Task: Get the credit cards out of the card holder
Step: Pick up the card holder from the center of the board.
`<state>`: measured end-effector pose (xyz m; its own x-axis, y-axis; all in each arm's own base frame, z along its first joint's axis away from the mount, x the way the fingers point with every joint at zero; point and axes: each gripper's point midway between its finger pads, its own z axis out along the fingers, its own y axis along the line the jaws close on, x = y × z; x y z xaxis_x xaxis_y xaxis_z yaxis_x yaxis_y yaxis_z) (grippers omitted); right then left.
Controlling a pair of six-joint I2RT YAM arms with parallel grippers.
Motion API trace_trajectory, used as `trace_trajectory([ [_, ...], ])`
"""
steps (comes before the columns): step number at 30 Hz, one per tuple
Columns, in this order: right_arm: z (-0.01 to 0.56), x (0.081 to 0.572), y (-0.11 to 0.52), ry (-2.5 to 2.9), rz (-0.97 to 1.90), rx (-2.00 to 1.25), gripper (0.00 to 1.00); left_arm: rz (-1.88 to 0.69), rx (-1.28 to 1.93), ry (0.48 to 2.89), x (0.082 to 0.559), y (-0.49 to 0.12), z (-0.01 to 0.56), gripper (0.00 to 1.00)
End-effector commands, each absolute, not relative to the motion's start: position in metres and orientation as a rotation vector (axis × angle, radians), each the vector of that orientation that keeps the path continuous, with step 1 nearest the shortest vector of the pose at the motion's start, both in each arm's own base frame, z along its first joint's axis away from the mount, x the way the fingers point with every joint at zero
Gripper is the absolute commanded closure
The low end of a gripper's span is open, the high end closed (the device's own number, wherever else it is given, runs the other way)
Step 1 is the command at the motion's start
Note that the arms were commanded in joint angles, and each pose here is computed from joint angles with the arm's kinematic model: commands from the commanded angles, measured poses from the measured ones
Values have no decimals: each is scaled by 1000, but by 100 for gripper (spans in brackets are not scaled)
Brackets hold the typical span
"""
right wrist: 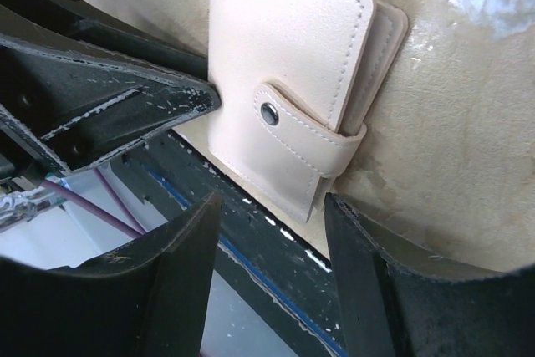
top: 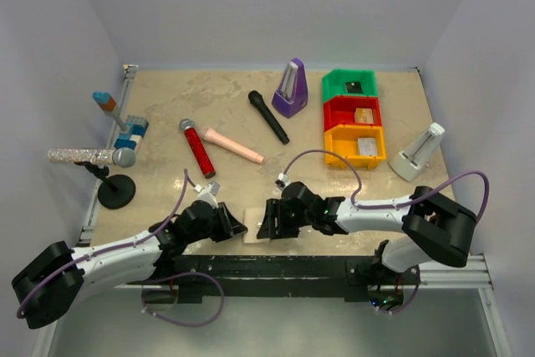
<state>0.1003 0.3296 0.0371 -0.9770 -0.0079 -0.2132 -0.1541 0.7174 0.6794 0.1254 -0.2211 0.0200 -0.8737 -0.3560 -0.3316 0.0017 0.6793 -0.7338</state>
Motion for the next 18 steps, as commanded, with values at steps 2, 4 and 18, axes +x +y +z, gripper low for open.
trace_trajectory([
  [2,52,104,342,2670,1195,-141,44,-1013,-288,2490,117,-212,4,75],
  [4,52,104,344,2675,1200,-146,45,-1016,-285,2487,117,-212,5,75],
  [18,40,105,346,2684,1290,-70,62,-1017,-282,2490,116,-212,5,75],
])
